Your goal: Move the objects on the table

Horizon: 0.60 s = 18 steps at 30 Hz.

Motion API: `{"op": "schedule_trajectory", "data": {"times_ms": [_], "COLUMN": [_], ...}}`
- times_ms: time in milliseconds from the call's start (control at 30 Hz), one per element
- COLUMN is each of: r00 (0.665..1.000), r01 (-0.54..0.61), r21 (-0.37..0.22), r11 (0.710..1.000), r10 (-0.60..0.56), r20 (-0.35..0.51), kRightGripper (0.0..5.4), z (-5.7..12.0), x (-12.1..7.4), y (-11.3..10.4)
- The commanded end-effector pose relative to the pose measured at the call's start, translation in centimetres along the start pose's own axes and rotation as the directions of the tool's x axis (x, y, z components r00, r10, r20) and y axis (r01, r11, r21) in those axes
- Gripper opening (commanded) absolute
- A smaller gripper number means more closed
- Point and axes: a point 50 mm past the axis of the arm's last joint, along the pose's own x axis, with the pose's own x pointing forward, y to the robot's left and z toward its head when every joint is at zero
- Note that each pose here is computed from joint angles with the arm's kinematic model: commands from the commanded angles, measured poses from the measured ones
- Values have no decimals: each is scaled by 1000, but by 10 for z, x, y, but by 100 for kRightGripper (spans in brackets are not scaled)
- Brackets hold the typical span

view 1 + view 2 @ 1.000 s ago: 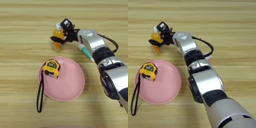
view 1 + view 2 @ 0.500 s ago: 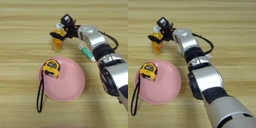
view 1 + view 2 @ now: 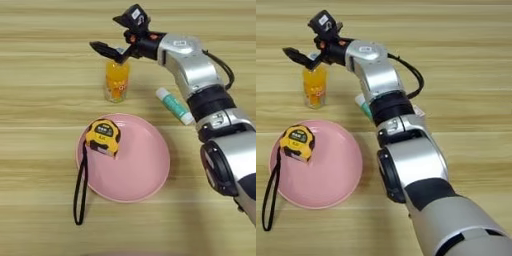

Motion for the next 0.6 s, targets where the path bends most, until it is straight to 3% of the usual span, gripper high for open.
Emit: {"op": "schedule_trajectory", "data": {"times_ms": [33,167,300,400,600], "r00": [979,954,937,925,898], "r01": [-6,-91,-193,-281,-418], "r21": [-139,-178,-192,-175,-81], "r11": [990,980,962,944,905], "r10": [34,137,238,315,425], "r20": [201,266,256,211,110], "kRightGripper": [537,537,537,537,537], "z": [55,61,55,43,14], "x": [-8,-20,-32,-40,-49], "y": [0,17,33,44,60]}}
